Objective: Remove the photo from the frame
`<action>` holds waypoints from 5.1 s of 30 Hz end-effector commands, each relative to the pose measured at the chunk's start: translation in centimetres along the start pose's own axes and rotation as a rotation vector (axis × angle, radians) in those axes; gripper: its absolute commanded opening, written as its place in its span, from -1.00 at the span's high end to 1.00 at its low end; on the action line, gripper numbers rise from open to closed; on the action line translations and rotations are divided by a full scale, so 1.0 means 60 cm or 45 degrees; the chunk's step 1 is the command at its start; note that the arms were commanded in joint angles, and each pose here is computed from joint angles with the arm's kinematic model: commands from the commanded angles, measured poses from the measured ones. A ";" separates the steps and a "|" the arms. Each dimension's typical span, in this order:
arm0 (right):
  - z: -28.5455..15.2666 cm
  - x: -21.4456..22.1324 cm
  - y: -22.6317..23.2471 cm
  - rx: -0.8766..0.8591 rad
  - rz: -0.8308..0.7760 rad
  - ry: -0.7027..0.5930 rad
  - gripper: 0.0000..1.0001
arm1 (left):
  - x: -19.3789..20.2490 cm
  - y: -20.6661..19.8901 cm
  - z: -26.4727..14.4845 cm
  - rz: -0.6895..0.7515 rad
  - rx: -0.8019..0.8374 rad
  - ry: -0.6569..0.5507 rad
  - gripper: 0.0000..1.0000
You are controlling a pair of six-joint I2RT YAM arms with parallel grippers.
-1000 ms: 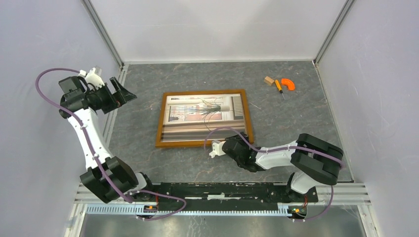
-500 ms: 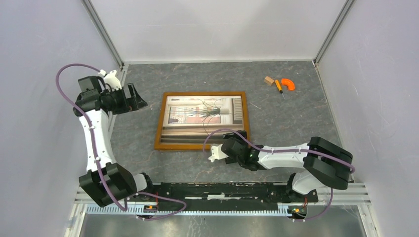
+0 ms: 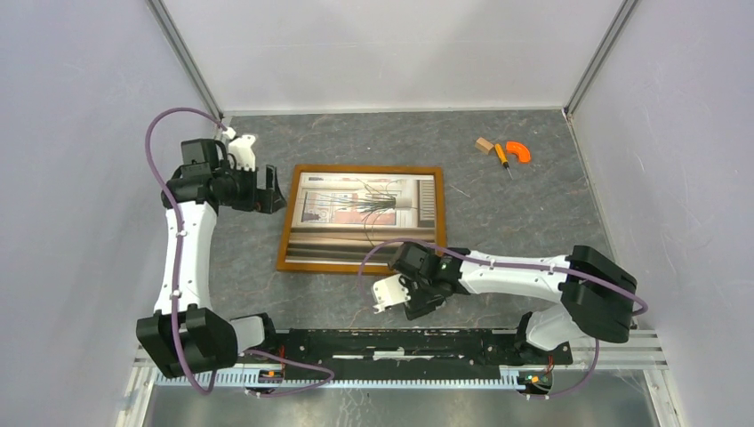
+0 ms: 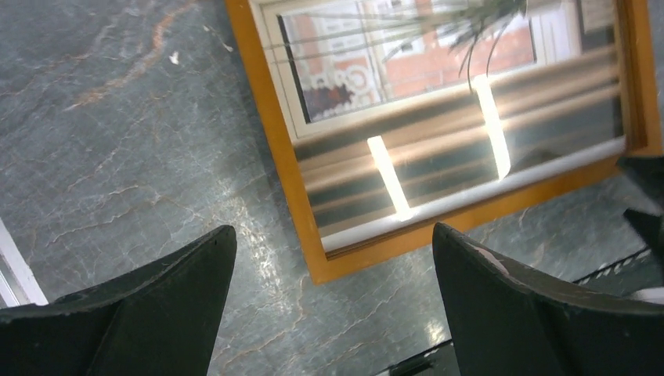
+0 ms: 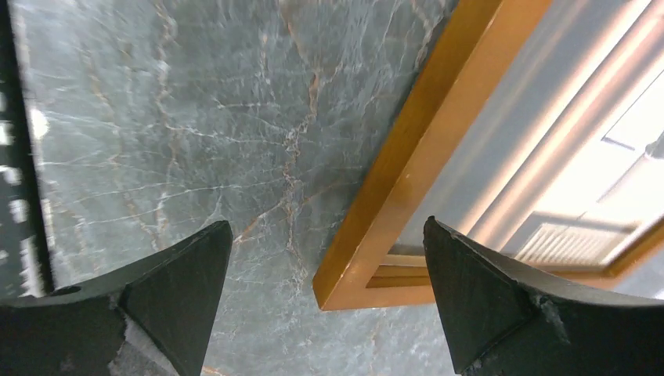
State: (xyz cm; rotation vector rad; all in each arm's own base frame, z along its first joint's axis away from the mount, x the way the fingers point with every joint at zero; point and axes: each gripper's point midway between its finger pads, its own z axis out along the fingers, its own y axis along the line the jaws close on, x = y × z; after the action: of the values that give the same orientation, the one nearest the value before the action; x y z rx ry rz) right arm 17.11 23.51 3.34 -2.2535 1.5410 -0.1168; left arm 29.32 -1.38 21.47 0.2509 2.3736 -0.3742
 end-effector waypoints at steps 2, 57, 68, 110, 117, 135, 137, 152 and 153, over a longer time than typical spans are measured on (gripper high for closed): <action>-0.073 -0.066 -0.080 -0.126 0.179 -0.363 -0.96 | 0.059 -0.036 0.017 0.355 0.113 0.094 -1.00; 0.169 0.163 -0.301 -0.495 1.457 -0.674 -0.84 | 0.196 -0.012 0.205 1.454 -0.298 0.195 -1.00; 0.118 0.145 -0.078 -0.707 1.727 -0.546 -0.77 | 0.133 0.016 0.262 1.364 -0.336 0.231 -1.00; 0.088 0.138 -0.026 -0.761 1.784 -0.604 -0.81 | 0.170 -0.017 0.264 -0.700 0.183 0.209 -1.00; 0.064 0.114 0.053 -0.906 1.775 -0.599 -0.82 | 0.124 -0.056 0.341 -0.557 0.254 0.225 -1.00; 0.058 0.174 -0.032 -0.462 1.711 -0.525 -0.80 | 0.109 0.002 0.239 -0.121 -0.291 0.174 -1.00; 0.052 0.180 -0.061 -0.393 1.705 -0.554 -0.82 | 0.126 -0.001 0.224 -0.052 -0.296 0.210 -0.99; 0.013 0.186 -0.112 -0.265 1.635 -0.620 -0.92 | 0.182 -0.036 0.257 0.120 -0.286 0.401 -0.60; 0.013 0.187 -0.112 -0.267 1.638 -0.621 -0.92 | 0.187 -0.036 0.262 0.124 -0.287 0.421 -0.56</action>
State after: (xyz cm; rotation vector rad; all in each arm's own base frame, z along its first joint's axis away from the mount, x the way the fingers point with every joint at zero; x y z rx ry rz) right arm 27.15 16.50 3.49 -0.8743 2.3783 0.9599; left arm 29.44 -7.90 3.52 0.2635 2.6856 -0.0727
